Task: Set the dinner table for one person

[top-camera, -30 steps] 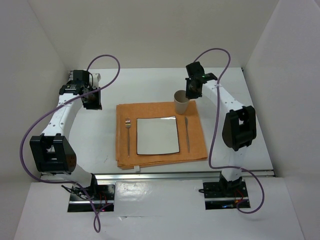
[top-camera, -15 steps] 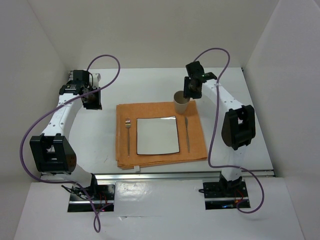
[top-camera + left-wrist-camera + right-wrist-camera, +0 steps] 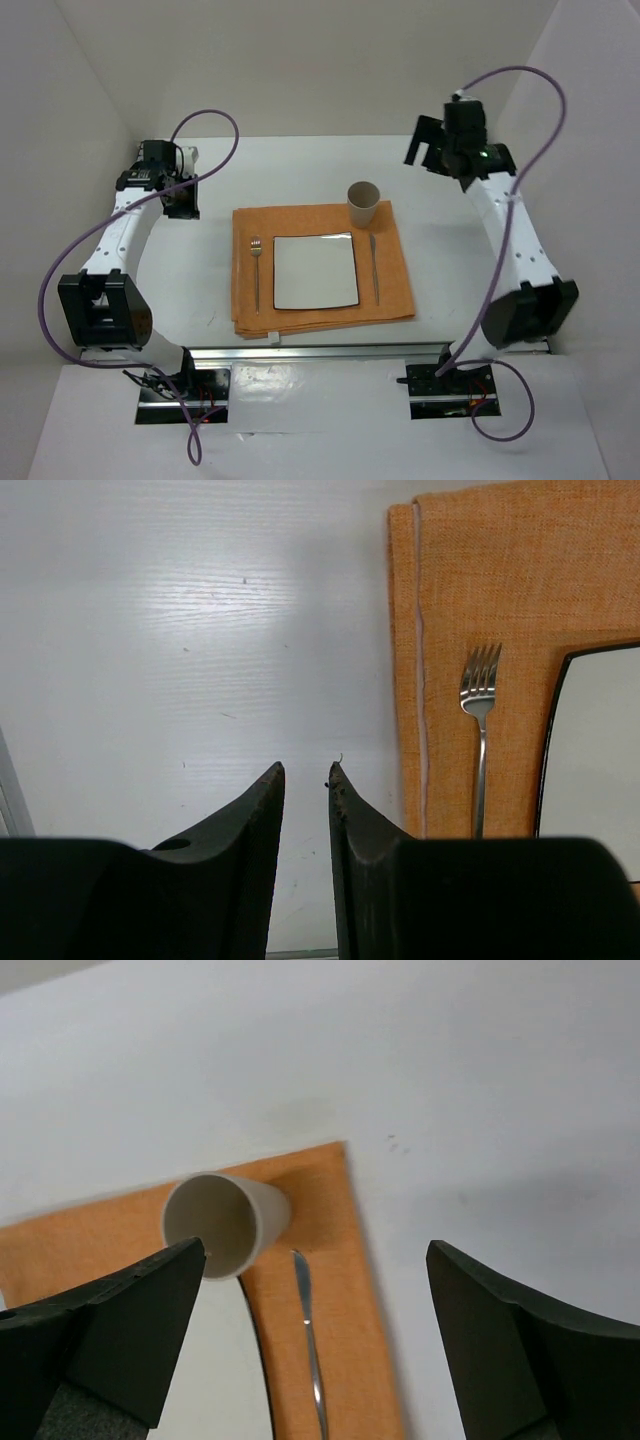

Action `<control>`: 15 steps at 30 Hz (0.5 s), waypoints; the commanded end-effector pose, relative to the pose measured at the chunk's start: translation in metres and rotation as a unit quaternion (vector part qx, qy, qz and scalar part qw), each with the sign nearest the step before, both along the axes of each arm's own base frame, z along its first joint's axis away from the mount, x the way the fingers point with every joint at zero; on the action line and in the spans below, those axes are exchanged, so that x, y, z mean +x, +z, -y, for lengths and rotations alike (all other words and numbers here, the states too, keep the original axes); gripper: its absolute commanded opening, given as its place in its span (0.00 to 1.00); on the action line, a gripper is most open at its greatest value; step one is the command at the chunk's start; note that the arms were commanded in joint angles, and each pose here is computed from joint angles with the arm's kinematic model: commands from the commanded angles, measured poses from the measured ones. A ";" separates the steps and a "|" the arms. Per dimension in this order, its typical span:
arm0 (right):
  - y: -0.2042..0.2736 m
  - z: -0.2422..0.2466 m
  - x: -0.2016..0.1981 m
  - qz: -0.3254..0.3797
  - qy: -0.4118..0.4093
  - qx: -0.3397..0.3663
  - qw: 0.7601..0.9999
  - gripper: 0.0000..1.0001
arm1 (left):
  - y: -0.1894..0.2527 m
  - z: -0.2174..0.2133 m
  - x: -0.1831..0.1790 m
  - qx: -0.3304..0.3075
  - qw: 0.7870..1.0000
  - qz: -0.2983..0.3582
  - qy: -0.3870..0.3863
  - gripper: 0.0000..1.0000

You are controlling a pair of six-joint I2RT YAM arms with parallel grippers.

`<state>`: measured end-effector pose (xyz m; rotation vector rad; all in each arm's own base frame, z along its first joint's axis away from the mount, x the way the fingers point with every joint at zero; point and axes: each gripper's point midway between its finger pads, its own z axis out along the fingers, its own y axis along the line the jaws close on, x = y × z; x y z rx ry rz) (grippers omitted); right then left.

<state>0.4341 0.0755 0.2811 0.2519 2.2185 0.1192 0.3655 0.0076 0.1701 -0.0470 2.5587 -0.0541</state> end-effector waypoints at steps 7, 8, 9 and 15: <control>-0.079 0.099 -0.142 -0.130 -0.181 0.040 0.974 1.00 | 0.021 -0.064 -0.019 0.044 0.996 0.016 0.074 0.31; -0.082 0.101 -0.159 -0.127 -0.193 0.040 0.972 1.00 | 0.012 -0.068 -0.027 0.045 0.996 -0.001 0.075 0.31; -0.081 0.102 -0.165 -0.120 -0.200 0.041 0.972 1.00 | 0.012 -0.074 -0.033 0.049 0.995 -0.001 0.086 0.31; -0.052 0.103 -0.192 -0.059 -0.229 0.063 0.969 1.00 | 0.009 -0.098 -0.069 0.077 0.992 -0.005 0.105 0.31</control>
